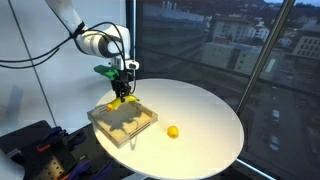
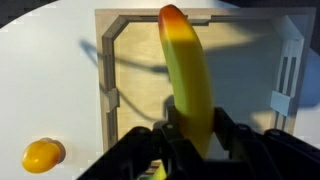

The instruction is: Put the banana in the box

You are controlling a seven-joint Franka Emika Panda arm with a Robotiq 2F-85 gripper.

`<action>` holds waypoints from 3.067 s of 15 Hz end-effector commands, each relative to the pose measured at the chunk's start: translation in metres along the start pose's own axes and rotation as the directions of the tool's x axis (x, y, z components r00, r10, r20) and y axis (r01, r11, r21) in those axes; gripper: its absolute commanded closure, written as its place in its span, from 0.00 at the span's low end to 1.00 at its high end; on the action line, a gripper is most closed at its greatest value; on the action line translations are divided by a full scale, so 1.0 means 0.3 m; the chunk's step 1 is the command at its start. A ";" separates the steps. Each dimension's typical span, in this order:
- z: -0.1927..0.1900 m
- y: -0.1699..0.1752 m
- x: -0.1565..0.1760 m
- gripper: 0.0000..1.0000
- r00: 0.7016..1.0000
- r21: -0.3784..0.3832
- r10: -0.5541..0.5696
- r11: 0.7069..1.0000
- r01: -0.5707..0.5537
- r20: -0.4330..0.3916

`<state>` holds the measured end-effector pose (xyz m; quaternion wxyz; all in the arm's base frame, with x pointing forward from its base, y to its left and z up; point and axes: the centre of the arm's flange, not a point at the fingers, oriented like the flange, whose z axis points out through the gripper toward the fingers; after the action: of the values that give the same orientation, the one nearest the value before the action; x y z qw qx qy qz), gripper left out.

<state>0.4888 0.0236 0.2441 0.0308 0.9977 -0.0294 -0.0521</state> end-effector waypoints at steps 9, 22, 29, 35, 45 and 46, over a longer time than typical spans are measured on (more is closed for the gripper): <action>0.104 -0.031 0.047 0.85 1.000 0.005 -0.003 1.000 0.003 -0.010; 0.211 -0.064 0.071 0.85 0.999 0.026 -0.022 0.999 0.023 -0.031; 0.254 -0.067 0.076 0.85 0.999 0.028 -0.021 0.999 0.022 -0.031; 0.273 -0.067 0.075 0.42 0.999 0.027 -0.023 0.999 0.023 -0.027; 0.273 -0.062 0.072 0.00 1.000 0.034 -0.024 0.999 0.024 -0.013; 0.271 -0.060 0.071 0.00 1.000 0.036 -0.021 0.999 0.021 -0.012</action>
<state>0.4984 0.0369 0.1579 0.0199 0.9986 -0.0183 -0.0455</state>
